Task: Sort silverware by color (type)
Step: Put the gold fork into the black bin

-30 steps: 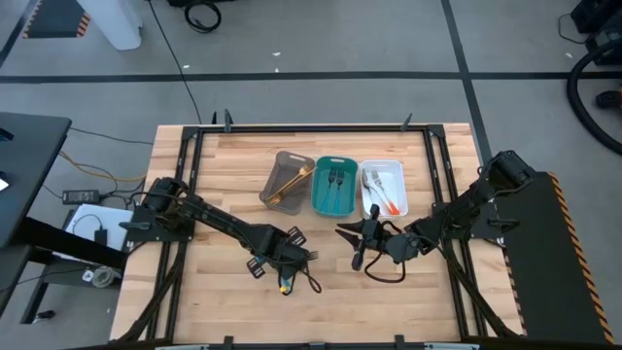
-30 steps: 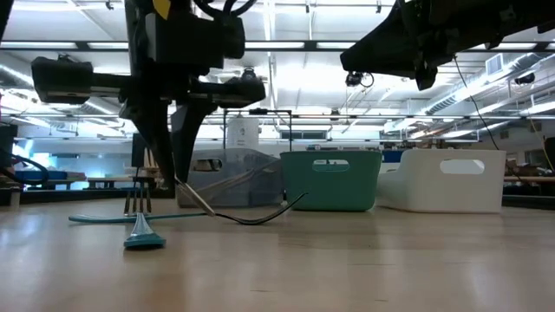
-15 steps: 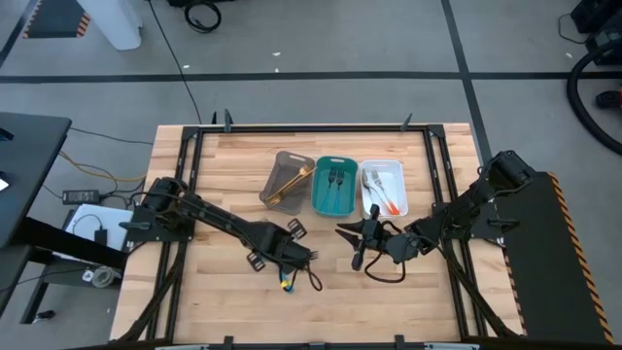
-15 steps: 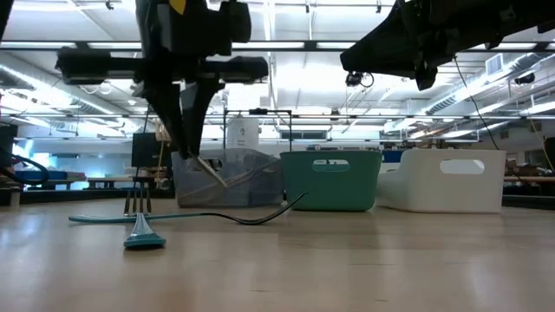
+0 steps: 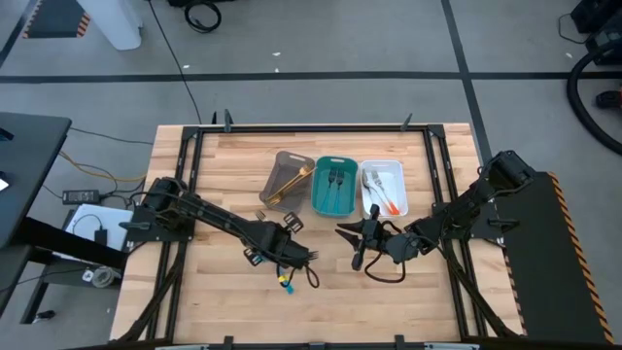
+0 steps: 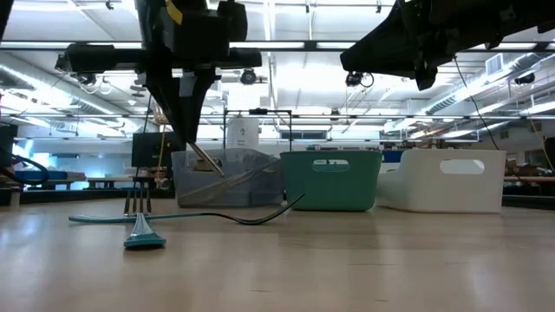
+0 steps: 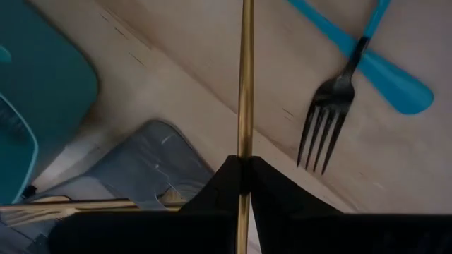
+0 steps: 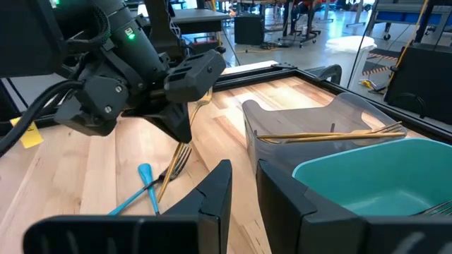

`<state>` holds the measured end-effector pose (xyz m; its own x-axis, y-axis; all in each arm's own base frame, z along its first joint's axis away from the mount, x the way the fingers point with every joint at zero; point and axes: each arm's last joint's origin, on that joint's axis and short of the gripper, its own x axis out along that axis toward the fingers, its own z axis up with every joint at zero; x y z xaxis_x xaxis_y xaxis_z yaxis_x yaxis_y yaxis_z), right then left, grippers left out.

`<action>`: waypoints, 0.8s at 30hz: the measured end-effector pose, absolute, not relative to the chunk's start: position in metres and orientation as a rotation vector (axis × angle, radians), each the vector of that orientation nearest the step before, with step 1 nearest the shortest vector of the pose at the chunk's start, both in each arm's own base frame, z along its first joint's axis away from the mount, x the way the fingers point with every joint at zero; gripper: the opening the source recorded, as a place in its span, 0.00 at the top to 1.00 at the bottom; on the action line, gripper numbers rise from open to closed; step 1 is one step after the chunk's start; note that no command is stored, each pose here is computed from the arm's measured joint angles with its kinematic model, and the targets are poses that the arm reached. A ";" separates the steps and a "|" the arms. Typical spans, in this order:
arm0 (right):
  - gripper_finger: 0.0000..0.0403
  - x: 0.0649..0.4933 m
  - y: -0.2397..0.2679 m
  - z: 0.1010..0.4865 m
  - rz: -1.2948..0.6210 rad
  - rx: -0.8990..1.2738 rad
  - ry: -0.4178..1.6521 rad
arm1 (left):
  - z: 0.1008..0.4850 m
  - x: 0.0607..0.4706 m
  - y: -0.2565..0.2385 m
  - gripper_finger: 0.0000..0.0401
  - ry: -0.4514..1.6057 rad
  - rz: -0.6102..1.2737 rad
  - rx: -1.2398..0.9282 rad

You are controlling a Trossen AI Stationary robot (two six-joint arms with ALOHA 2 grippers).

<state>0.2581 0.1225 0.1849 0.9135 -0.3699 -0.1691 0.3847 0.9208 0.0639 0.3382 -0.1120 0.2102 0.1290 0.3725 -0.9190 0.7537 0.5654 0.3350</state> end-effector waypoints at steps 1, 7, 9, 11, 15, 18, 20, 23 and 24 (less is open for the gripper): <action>0.81 0.258 0.122 0.185 -0.389 0.097 0.155 | 0.210 0.338 -0.112 0.93 1.486 -0.359 1.012; 0.81 0.258 0.122 0.185 -0.389 0.096 0.156 | 0.211 0.334 -0.109 0.93 1.525 -0.321 1.063; 0.81 0.258 0.122 0.185 -0.389 0.096 0.156 | 0.211 0.333 -0.108 0.93 1.537 -0.306 1.071; 0.81 0.258 0.122 0.185 -0.389 0.096 0.156 | 0.213 0.332 -0.108 0.93 1.545 -0.296 1.066; 0.81 0.258 0.122 0.185 -0.390 0.096 0.156 | 0.225 0.328 -0.106 0.93 1.511 -0.267 1.037; 0.81 0.258 0.122 0.185 -0.389 0.096 0.156 | 0.238 0.324 -0.104 0.93 1.462 -0.236 1.005; 0.81 0.258 0.122 0.185 -0.389 0.098 0.154 | 0.247 0.321 -0.103 0.93 1.430 -0.213 0.979; 0.81 0.258 0.122 0.185 -0.389 0.099 0.153 | 0.257 0.318 -0.102 0.93 1.388 -0.181 0.943; 0.81 0.258 0.122 0.185 -0.389 0.099 0.152 | 0.259 0.317 -0.102 0.93 1.379 -0.170 0.931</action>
